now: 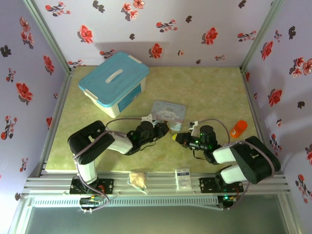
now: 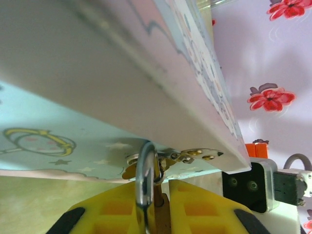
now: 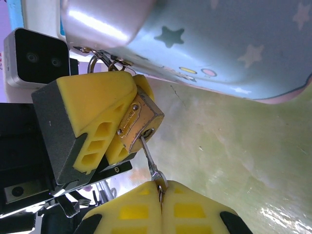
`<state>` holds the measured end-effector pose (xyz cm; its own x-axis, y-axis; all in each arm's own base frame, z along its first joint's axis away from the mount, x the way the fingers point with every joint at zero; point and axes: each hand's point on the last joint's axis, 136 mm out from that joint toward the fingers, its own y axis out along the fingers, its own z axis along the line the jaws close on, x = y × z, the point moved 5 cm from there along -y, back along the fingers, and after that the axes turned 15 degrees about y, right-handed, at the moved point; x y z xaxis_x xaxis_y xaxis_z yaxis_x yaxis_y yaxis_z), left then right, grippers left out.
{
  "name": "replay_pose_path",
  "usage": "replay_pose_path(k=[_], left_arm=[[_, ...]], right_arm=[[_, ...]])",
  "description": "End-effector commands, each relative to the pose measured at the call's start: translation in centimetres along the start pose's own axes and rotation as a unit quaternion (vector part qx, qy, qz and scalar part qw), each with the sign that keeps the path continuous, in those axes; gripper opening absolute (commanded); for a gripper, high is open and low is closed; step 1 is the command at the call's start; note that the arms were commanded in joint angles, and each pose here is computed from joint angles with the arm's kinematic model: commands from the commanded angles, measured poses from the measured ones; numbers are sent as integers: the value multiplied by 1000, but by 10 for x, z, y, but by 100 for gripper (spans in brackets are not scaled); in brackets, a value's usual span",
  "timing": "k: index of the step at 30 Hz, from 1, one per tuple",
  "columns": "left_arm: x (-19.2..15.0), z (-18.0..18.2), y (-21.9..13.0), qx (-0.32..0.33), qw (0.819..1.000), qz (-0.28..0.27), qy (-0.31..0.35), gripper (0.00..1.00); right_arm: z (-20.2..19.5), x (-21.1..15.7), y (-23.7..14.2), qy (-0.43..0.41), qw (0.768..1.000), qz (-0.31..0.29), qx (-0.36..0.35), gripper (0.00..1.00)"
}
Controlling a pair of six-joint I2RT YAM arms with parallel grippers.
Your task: Unlock a padlock with a key
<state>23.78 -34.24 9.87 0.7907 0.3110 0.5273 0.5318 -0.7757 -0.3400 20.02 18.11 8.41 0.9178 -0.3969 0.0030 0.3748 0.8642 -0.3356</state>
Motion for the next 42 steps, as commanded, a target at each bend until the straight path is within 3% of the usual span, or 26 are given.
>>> replay_pose_path(k=[1, 14, 25, 35, 42], left_arm=[[18, -29, -9, -63, 997, -34, -5, 6], [19, -35, -14, -94, 994, -39, -29, 0], [14, -31, -14, -97, 994, -32, -28, 0], [5, -19, -9, -40, 999, -6, 15, 0], [0, -34, -3, -73, 997, 1, 1, 0]], right_arm=[[19, 8, 4, -20, 999, 0, 37, 0], [29, 18, 10, -5, 995, -13, 100, 0], [34, 27, 5, 2, 994, -13, 111, 0], [34, 25, 8, 4, 994, -4, 111, 0], [30, 31, 14, 6, 995, -16, 103, 0]])
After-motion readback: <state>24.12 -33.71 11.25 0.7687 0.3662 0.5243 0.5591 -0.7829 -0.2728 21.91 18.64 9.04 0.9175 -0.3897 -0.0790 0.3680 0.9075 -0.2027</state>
